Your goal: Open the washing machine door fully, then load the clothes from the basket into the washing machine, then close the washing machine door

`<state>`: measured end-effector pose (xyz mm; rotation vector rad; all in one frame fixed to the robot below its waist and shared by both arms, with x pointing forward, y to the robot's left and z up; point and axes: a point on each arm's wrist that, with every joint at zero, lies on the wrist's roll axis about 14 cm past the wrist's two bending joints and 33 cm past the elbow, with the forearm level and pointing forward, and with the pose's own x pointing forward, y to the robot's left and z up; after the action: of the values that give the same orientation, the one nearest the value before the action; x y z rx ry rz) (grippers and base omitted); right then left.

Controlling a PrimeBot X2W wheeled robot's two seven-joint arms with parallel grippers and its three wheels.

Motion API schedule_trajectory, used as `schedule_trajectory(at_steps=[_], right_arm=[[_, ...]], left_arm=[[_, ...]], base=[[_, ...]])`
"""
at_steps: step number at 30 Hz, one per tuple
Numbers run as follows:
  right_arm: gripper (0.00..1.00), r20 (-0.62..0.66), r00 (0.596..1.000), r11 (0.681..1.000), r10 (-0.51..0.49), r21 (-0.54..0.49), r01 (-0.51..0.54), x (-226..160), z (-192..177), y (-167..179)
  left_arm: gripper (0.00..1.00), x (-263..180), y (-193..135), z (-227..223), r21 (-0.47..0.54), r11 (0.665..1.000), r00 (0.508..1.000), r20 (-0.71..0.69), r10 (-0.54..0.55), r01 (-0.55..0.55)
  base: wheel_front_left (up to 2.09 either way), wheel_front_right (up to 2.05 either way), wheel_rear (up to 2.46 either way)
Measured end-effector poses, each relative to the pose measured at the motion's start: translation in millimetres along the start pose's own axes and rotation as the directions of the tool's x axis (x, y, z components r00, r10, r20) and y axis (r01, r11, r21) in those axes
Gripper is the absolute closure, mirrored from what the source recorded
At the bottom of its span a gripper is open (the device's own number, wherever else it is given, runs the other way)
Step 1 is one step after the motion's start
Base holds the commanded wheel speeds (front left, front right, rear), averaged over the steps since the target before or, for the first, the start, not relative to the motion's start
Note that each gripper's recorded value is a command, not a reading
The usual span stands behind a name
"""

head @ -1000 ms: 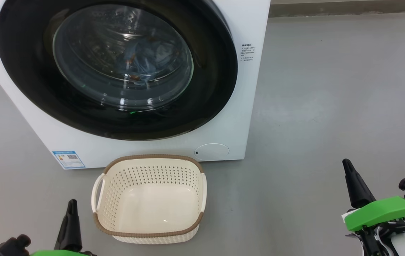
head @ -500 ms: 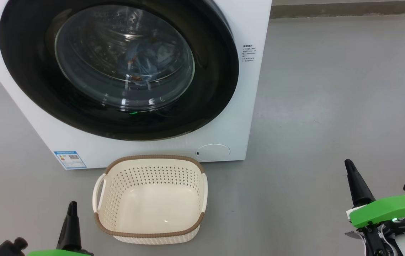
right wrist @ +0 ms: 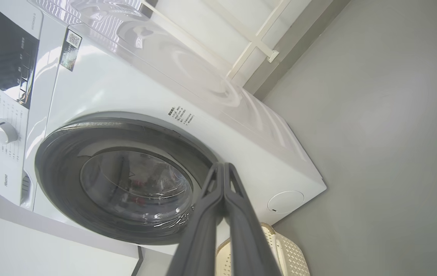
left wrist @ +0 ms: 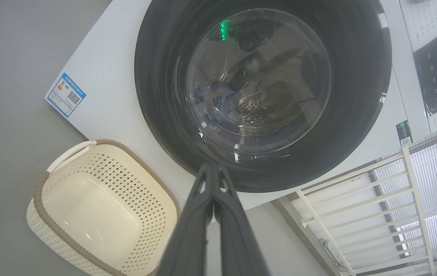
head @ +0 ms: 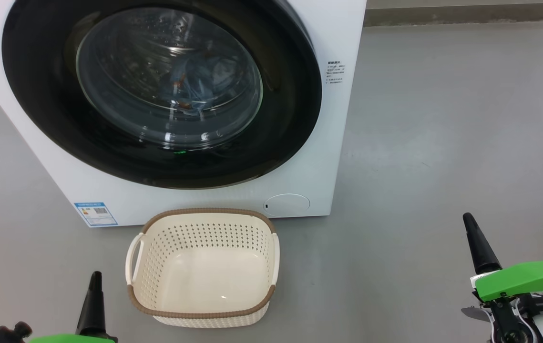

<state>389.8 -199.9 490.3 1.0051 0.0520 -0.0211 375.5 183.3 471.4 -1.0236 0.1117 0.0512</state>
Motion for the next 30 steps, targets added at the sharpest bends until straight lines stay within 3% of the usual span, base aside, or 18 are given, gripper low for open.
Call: schedule_trajectory(at_steps=[16, 30], right_arm=[[1.00, 0.005, 1.000, 0.988, -0.004, 0.157, 0.003, 0.3, 1.7, 1.2], [1.00, 0.008, 1.000, 0.955, -0.025, 0.297, 0.022, -3.6, 1.8, -4.2]], left_arm=[[1.00, -0.7, 1.1, 3.6, -0.158, 0.987, 1.000, -0.001, 0.001, -0.001], [1.00, 1.8, -4.3, 5.0, -0.291, 0.957, 1.000, 0.000, -0.013, 0.013]], base=[[0.00, 0.00, 0.00], [0.00, 0.00, 0.00]])
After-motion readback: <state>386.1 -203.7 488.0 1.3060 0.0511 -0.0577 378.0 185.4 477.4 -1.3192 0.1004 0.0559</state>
